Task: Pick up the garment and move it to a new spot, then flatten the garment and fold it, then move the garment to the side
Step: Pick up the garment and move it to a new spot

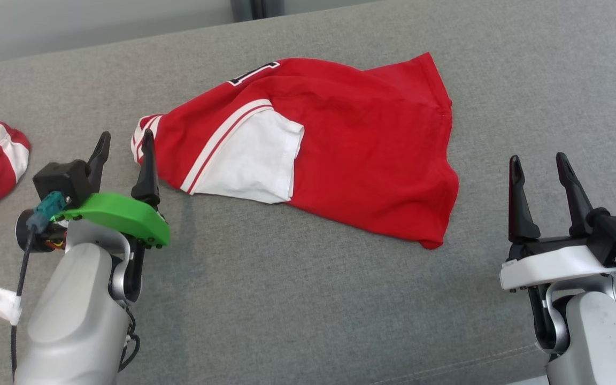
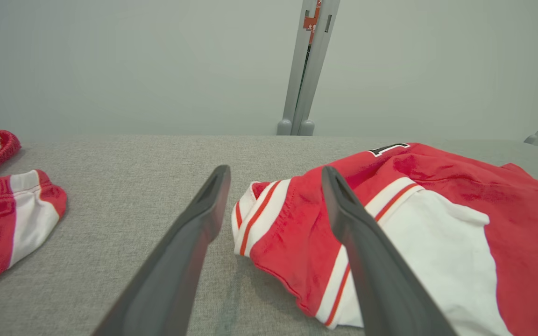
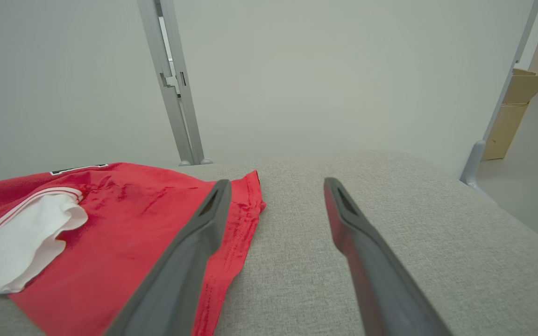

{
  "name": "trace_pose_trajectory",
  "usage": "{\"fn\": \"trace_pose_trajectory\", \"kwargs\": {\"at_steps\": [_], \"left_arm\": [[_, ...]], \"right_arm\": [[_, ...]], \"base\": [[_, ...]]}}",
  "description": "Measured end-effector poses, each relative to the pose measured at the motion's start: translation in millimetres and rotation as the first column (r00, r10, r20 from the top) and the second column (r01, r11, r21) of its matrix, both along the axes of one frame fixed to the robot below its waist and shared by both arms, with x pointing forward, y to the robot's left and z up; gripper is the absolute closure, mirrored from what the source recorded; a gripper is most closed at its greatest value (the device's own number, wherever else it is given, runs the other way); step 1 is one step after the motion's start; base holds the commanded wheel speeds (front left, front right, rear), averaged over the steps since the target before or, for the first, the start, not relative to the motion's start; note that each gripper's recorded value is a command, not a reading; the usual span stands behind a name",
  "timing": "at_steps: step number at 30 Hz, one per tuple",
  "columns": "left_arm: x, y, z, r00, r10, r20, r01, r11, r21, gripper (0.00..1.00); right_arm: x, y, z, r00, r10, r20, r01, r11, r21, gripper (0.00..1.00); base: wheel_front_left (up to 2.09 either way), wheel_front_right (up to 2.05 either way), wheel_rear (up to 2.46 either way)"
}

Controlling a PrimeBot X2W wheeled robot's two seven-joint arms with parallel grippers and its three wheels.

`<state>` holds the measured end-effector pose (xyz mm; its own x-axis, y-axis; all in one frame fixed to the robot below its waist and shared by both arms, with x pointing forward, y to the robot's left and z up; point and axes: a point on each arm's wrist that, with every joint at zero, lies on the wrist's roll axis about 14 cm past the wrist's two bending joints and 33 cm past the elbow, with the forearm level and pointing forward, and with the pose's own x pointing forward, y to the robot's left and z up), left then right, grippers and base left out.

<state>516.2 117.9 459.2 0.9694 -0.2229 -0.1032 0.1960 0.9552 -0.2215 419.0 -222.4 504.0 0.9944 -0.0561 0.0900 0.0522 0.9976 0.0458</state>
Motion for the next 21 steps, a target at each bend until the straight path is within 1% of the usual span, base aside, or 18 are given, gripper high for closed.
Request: {"fn": "trace_pose_trajectory", "kwargs": {"at_steps": [2,5,10,14,21], "left_arm": [[-9,2,11,0.999,0.009,0.040,-0.009,1.000,0.005,0.00],[-31,7,14,0.998,0.027,0.061,-0.027,1.000,0.009,0.00],[-69,18,22,0.992,0.094,0.089,-0.092,0.996,-0.023,0.00],[-99,24,20,0.988,0.129,0.088,-0.127,0.992,-0.027,0.00],[-129,31,28,0.978,0.176,0.111,-0.172,0.984,-0.044,0.00]], "right_arm": [[0,4,5,1.000,0.012,0.013,-0.012,1.000,-0.004,0.00],[0,11,12,0.999,0.031,0.031,-0.031,0.999,-0.011,0.00],[-5,20,21,0.997,0.058,0.050,-0.057,0.998,-0.022,0.00],[-11,30,21,0.995,0.087,0.045,-0.086,0.996,-0.023,0.00],[-21,51,15,0.989,0.145,0.027,-0.145,0.989,0.001,0.00]], "base": [[0.00,0.00,0.00],[0.00,0.00,0.00],[0.00,0.00,0.00],[0.00,0.00,0.00],[0.00,0.00,0.00]]}}
